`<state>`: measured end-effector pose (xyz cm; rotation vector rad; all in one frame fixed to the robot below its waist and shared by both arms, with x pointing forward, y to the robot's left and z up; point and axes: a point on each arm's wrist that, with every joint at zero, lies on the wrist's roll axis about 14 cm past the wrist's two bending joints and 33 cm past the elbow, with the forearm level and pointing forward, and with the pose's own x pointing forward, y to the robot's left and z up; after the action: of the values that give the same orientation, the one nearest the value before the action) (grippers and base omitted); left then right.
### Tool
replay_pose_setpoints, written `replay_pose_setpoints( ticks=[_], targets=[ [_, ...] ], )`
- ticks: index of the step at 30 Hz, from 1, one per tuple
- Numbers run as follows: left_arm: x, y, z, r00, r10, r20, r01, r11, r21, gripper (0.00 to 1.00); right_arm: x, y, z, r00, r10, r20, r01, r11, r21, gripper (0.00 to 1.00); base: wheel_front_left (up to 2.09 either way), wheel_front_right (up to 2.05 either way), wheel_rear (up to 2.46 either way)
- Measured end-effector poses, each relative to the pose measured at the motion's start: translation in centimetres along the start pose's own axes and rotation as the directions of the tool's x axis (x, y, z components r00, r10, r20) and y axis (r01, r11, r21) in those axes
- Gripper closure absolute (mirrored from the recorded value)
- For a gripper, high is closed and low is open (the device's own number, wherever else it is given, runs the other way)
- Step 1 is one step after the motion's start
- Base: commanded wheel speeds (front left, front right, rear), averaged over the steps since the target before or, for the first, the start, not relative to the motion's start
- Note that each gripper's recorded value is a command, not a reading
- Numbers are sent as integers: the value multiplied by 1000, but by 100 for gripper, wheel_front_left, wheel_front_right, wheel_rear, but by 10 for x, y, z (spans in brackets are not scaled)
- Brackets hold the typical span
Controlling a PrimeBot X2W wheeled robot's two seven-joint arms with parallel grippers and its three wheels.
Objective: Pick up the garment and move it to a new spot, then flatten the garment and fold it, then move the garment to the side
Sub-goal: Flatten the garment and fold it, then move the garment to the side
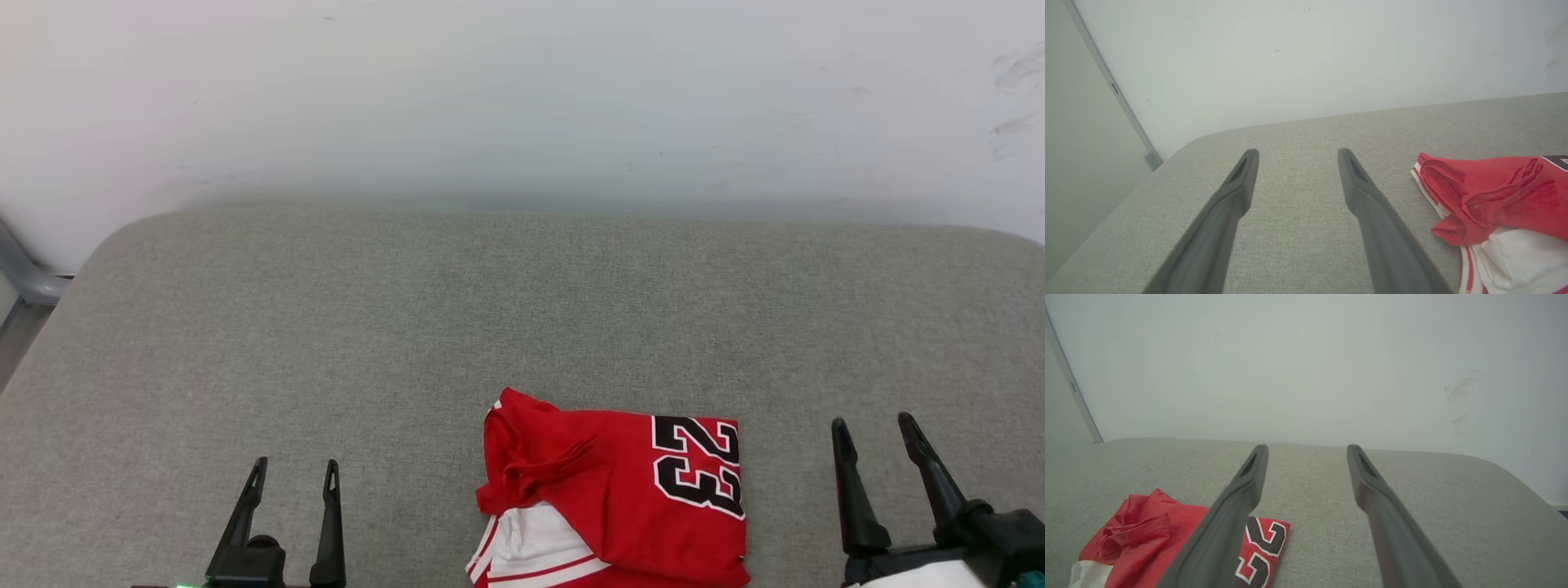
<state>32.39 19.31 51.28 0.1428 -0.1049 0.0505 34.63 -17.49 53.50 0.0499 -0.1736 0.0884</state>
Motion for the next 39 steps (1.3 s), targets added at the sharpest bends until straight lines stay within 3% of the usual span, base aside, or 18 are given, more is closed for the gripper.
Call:
replay_pose_setpoints(
  ticks=[17, 21, 28, 31, 34, 36, 39],
  targets=[
    [-3, 2, -6, 1000, -2, -20, 2, 1000, -1, 0, -11, -2, -12, 999, -10, -40, 11, 1000, 24, 0, 0, 0, 0],
    [-3, 3, -6, 1000, 2, -22, -3, 1000, -3, 0, 9, -2, 8, 999, -7, 31, 6, 1000, 21, 0, 0, 0, 0],
    [-3, 4, -8, 1000, 6, -27, -6, 1000, -9, 0, 64, 15, 53, 990, 109, 92, -102, 991, -82, 0, 0, 0, 0],
    [-4, 7, -8, 999, 14, -30, -14, 1000, -8, 0, 81, 33, 51, 983, 182, -7, -182, 978, -102, 0, 0, 0, 0],
    [-5, 8, -10, 999, 18, -35, -18, 1000, -8, 0, 88, 47, 26, 951, 235, -202, -255, 964, -79, 0, 0, 0, 0],
    [-5, 8, -11, 999, 20, -39, -20, 1000, -8, 0, 88, 46, 2, 903, 245, -354, -281, 958, -53, 0, 0, 0, 0],
    [-2, 9, -11, 999, 24, -38, -24, 1000, -8, 0, 80, 43, -31, 797, 255, -547, -306, 952, -2, 0, 0, 0, 0]
  ],
)
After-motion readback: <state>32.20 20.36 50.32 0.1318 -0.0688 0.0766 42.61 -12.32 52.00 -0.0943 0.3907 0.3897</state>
